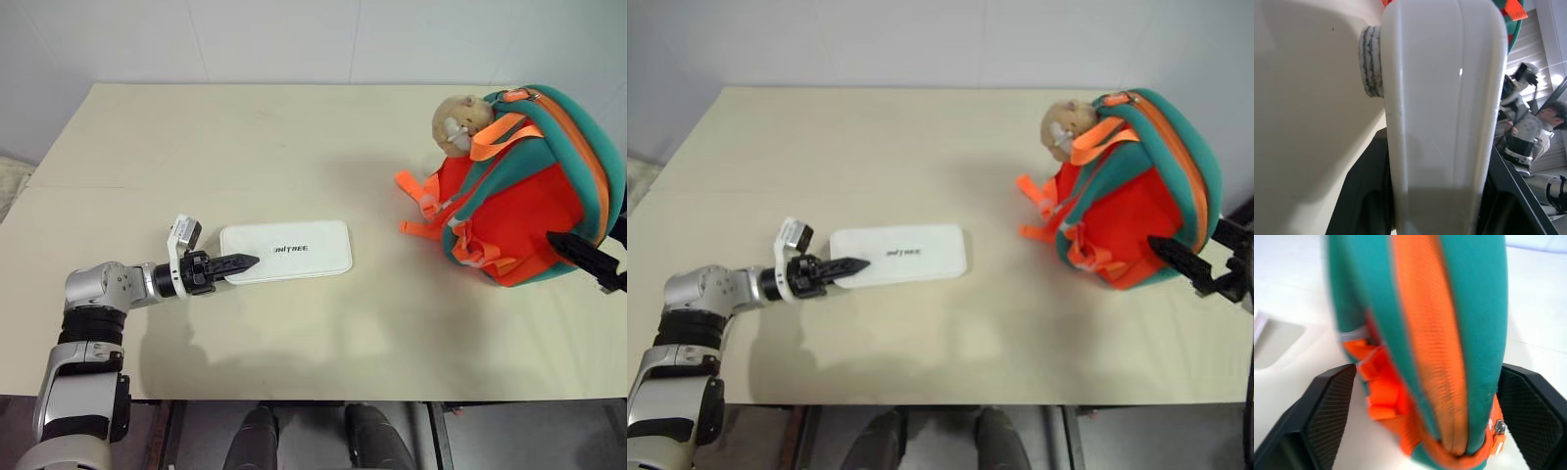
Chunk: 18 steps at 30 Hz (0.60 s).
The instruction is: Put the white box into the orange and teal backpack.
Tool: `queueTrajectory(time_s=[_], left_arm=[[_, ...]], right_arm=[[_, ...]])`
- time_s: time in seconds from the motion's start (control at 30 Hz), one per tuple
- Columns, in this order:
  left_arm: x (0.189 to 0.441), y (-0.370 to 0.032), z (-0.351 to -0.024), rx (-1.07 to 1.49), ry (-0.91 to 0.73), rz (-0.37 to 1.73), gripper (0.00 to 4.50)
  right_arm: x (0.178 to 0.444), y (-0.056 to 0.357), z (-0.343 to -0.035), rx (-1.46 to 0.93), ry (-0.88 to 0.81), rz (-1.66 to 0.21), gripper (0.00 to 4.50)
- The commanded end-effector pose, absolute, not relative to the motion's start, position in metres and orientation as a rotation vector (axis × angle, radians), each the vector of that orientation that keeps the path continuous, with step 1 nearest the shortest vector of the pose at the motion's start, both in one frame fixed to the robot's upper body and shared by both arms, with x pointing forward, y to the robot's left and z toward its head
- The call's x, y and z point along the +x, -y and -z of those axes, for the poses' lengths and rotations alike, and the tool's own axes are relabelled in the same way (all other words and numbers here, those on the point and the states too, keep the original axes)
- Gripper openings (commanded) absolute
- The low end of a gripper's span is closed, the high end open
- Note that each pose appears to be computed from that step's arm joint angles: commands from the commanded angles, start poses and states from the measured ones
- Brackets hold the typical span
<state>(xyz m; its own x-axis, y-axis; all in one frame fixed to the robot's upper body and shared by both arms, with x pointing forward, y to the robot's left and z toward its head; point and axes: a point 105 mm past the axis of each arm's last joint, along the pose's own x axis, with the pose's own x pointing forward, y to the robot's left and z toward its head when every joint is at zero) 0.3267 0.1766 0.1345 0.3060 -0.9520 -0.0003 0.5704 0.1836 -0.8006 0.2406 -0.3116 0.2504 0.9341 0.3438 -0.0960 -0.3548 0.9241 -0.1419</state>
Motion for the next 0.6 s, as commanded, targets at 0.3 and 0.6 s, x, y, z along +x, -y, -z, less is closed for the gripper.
queueTrajectory(time_s=[0.3, 0.6], left_arm=[[0.335, -0.169, -0.146, -0.779, -0.544, 1.227, 1.48], [0.333, -0.172, -0.149, -0.775, -0.529, 1.219, 1.48]], right_arm=[[0.201, 0.253, -0.300, -0.176, 0.017, -0.537, 4.48], [0.244, 0.213, -0.264, -0.041, -0.018, -0.552, 4.48]])
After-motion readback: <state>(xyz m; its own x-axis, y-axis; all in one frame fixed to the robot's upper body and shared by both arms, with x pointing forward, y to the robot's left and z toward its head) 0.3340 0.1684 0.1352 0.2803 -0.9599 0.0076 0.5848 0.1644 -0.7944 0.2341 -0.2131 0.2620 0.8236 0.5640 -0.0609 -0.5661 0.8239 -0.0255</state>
